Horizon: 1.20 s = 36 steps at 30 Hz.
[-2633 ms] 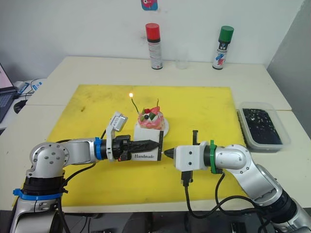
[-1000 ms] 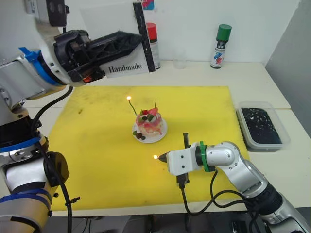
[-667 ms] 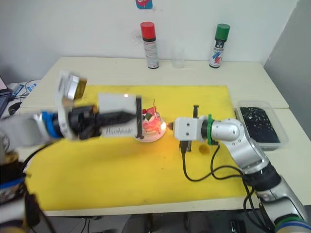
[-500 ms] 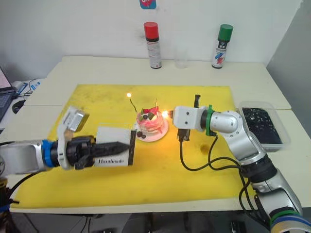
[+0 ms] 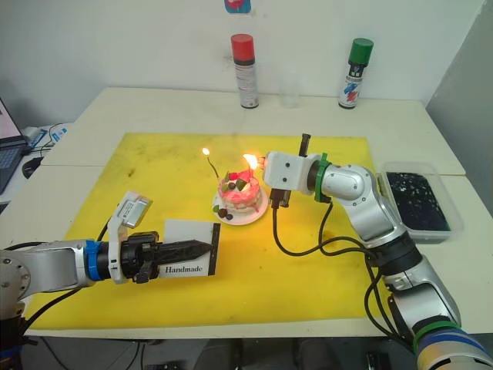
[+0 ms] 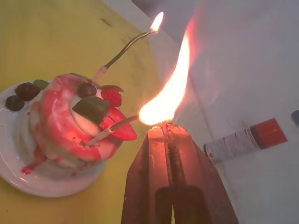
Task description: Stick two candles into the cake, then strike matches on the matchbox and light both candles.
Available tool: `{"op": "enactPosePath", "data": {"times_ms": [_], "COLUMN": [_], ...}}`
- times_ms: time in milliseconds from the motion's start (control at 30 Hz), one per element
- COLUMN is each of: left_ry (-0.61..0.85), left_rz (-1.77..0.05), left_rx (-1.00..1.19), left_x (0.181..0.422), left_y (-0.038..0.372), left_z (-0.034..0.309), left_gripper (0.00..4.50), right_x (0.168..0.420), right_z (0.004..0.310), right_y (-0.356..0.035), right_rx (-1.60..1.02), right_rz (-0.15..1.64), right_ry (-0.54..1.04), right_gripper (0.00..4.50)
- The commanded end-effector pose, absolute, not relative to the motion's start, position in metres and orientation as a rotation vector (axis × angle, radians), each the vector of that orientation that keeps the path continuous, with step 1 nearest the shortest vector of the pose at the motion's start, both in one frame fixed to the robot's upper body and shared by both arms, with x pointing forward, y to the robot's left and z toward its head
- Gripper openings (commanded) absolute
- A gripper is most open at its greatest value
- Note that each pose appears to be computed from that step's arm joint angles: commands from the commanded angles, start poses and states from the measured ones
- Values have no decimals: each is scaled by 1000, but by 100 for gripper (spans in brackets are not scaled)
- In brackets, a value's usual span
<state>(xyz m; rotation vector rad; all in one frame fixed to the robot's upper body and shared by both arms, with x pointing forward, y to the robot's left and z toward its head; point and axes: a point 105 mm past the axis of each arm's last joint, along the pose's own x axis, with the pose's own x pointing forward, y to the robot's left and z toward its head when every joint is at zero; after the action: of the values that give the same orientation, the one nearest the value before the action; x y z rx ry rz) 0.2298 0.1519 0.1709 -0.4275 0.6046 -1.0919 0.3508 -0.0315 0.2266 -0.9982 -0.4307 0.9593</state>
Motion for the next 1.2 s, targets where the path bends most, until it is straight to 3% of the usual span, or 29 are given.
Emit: {"op": "enactPosePath", "data": {"times_ms": [33,1200], "left_ry": [562,531], "left_rz": [-1120,-1159], "left_rx": [-410,-421], "left_x": [232,239], "left_y": [148,137], "left_z": [179,187], "left_gripper": [0,0], "right_x": [350,347], "right_z": [249,234], "right_y": [-30,-27], "right_rx": [-1008,-1005], "right_rz": [911,936], "right_ry": [-519,-486], "right_gripper": [2,2]}}
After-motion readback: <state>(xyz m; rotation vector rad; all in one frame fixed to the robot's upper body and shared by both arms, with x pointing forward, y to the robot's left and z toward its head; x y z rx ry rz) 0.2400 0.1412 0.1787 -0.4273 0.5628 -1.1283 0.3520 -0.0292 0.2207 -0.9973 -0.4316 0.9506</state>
